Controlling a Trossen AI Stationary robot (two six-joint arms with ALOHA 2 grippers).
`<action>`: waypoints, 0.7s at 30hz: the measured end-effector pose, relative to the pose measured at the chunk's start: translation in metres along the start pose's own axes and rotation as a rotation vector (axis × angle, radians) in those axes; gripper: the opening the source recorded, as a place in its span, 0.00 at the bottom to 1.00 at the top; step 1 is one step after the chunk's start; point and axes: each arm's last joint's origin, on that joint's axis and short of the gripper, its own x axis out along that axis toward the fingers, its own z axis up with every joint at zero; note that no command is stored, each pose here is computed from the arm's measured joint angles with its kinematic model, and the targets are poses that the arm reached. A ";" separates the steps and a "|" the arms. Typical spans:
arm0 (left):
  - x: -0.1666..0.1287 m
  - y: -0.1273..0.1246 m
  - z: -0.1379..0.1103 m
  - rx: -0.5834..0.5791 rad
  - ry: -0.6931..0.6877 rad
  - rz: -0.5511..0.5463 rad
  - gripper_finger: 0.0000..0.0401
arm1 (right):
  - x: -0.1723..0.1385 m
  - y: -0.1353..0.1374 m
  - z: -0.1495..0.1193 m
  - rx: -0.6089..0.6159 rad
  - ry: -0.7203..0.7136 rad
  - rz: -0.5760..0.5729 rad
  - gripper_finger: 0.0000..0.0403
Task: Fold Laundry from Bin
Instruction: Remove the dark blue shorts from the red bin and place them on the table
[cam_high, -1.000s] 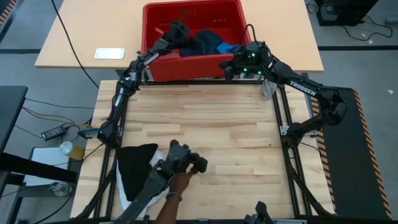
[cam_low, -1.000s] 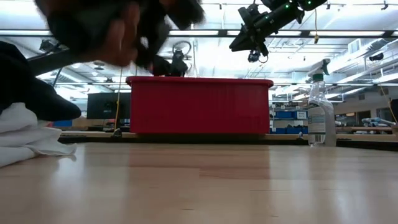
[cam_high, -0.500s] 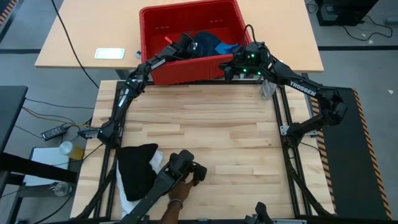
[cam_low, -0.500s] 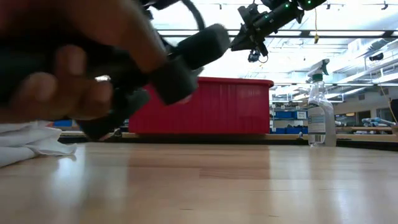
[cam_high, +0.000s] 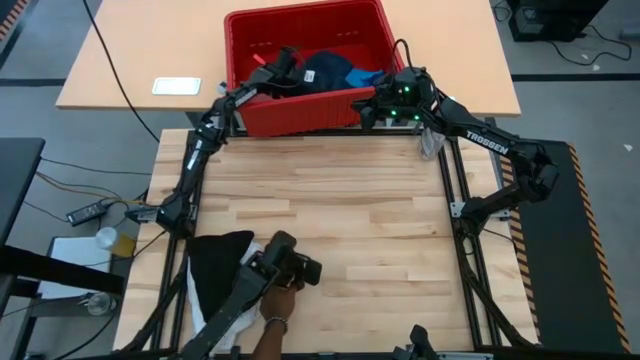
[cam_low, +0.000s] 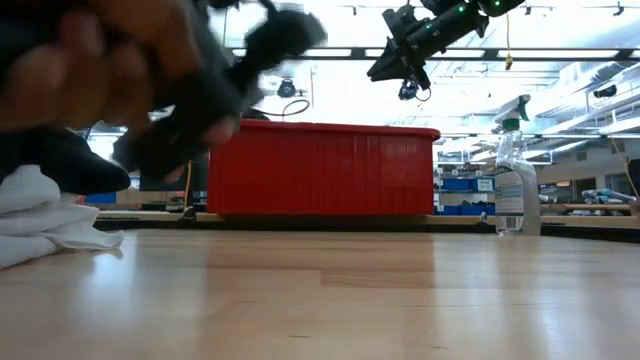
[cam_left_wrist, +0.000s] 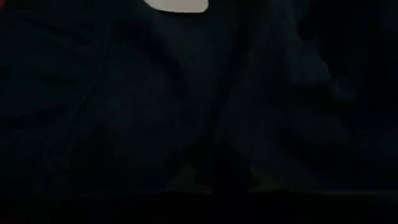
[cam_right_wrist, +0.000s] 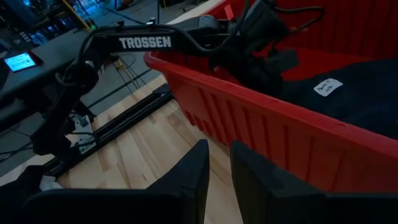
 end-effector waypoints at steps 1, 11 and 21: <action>-0.003 0.001 0.003 -0.003 -0.012 -0.018 0.01 | 0.000 0.000 0.000 0.000 0.000 0.001 0.19; -0.098 -0.053 0.062 0.217 -0.457 -0.310 0.00 | 0.000 0.000 0.000 -0.007 -0.001 0.000 0.19; -0.152 -0.088 0.072 0.334 -0.628 -0.378 0.00 | -0.001 -0.007 0.002 -0.019 -0.010 -0.029 0.19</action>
